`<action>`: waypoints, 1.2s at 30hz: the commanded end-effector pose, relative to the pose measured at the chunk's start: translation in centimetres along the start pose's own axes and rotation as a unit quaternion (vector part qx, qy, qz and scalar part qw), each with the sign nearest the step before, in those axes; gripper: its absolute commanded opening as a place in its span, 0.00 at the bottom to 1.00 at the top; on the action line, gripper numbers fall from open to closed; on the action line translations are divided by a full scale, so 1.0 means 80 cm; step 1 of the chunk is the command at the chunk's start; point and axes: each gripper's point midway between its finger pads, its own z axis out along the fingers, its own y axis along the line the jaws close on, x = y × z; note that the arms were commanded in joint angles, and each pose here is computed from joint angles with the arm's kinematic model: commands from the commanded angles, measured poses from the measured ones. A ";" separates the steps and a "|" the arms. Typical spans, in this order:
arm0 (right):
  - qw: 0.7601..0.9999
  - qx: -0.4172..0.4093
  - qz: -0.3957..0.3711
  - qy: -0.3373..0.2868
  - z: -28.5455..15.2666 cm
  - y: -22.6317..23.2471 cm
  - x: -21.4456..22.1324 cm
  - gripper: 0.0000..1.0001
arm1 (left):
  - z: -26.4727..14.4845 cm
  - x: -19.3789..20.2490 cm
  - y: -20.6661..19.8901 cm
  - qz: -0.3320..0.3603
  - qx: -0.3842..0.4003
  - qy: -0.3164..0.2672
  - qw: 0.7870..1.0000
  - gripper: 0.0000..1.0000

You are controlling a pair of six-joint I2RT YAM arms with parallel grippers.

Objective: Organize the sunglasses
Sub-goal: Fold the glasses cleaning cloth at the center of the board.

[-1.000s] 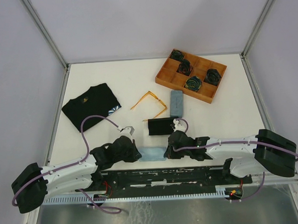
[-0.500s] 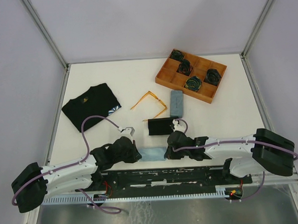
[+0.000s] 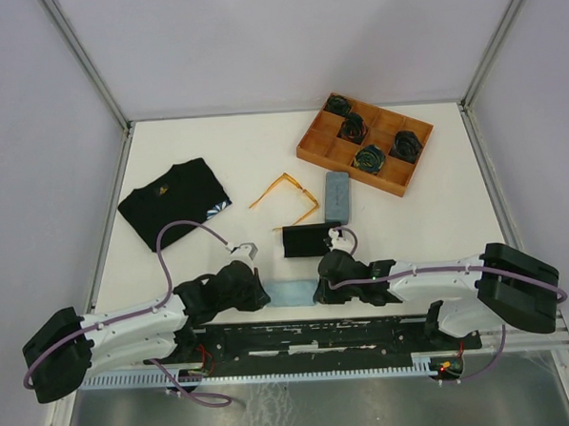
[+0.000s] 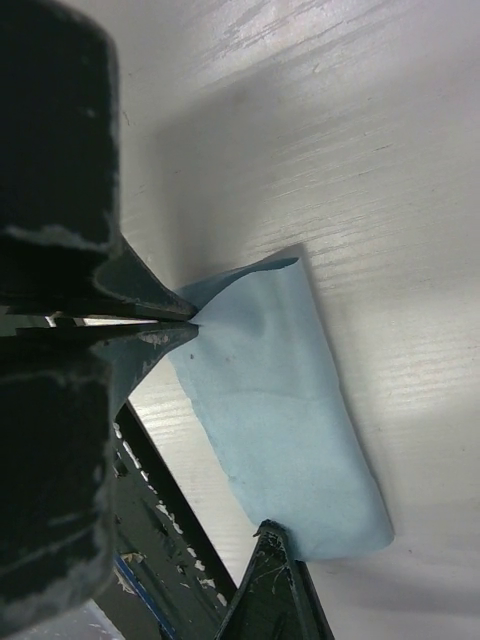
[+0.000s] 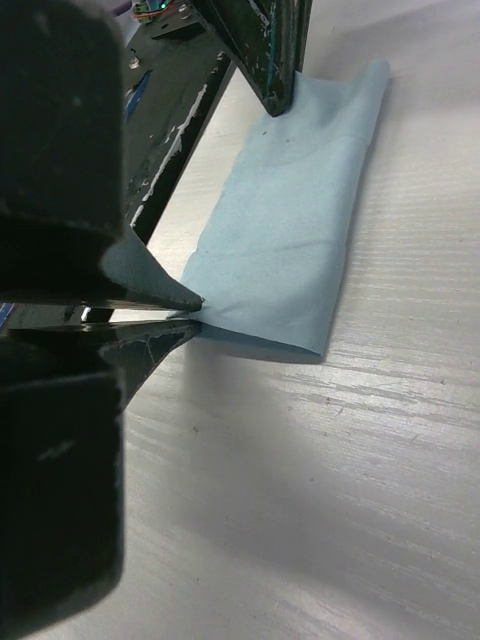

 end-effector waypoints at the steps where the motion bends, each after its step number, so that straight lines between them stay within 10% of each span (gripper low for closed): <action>1: 1.000 -0.012 -0.004 -0.019 -0.007 0.017 -0.014 0.21 | 0.000 -0.001 -0.006 -0.014 0.002 0.002 1.000 0.13; 14: 0.995 0.033 -0.044 -0.089 -0.049 -0.006 -0.052 0.51 | -0.036 -0.023 -0.001 0.014 -0.024 -0.018 0.999 0.53; 36: 0.987 0.032 -0.134 -0.087 -0.026 0.019 -0.070 0.52 | -0.012 -0.085 -0.008 0.019 -0.044 -0.108 0.993 0.56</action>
